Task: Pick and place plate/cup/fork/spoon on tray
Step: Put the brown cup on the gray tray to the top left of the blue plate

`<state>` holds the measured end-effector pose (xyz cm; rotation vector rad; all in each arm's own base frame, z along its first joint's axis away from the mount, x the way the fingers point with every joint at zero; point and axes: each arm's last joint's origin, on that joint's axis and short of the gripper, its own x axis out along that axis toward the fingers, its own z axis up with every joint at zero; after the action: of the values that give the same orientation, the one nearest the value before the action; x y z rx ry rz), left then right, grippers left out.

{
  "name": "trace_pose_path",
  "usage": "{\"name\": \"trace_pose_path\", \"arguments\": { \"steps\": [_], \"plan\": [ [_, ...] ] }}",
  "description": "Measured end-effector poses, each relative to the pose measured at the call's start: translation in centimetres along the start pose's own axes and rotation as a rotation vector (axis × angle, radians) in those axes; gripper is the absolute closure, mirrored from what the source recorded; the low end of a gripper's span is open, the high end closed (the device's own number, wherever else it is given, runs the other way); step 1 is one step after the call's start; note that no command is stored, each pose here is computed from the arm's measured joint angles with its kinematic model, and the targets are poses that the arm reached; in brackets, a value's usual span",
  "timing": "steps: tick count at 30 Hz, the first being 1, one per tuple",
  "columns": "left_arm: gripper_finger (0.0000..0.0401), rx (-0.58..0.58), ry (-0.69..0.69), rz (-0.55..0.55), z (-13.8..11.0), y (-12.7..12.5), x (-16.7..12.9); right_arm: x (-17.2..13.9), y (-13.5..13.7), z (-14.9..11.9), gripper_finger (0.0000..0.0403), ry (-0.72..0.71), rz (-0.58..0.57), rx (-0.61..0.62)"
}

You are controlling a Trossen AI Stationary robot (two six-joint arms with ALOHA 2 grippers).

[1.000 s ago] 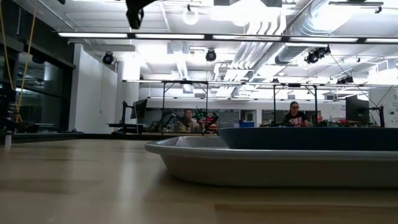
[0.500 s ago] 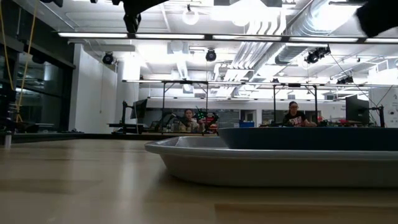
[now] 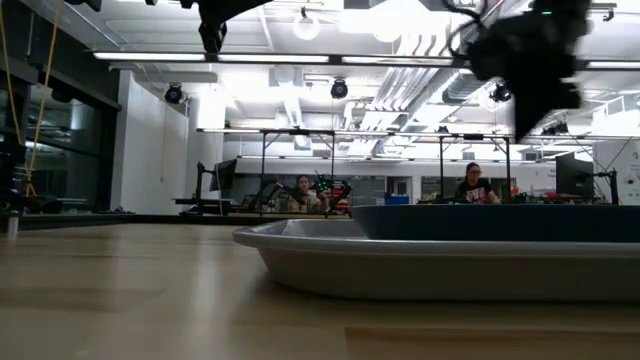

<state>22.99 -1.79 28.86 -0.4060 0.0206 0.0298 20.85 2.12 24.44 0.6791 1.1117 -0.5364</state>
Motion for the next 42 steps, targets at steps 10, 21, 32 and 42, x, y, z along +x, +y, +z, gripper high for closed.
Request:
{"name": "trace_pose_path", "arguments": {
  "steps": [10,21,32,42],
  "plan": [
    [0.0258,-0.029,0.009,-0.003,-0.1,0.0,0.0,-1.4,2.8,4.9,0.0402,-0.370,0.447,-0.144],
    [0.0258,0.001,0.010,-0.004,-0.1,0.0,0.0,-3.4,4.3,6.5,0.0402,-0.607,0.647,-0.177],
    [0.0258,-0.004,-0.007,0.030,0.1,0.1,0.0,-4.4,4.9,7.0,0.0402,-0.708,0.734,-0.259],
    [0.0184,0.161,0.488,-0.027,2.0,-2.0,-1.1,-4.4,4.9,7.0,0.0402,-0.707,0.734,-0.257]
  ]
}}
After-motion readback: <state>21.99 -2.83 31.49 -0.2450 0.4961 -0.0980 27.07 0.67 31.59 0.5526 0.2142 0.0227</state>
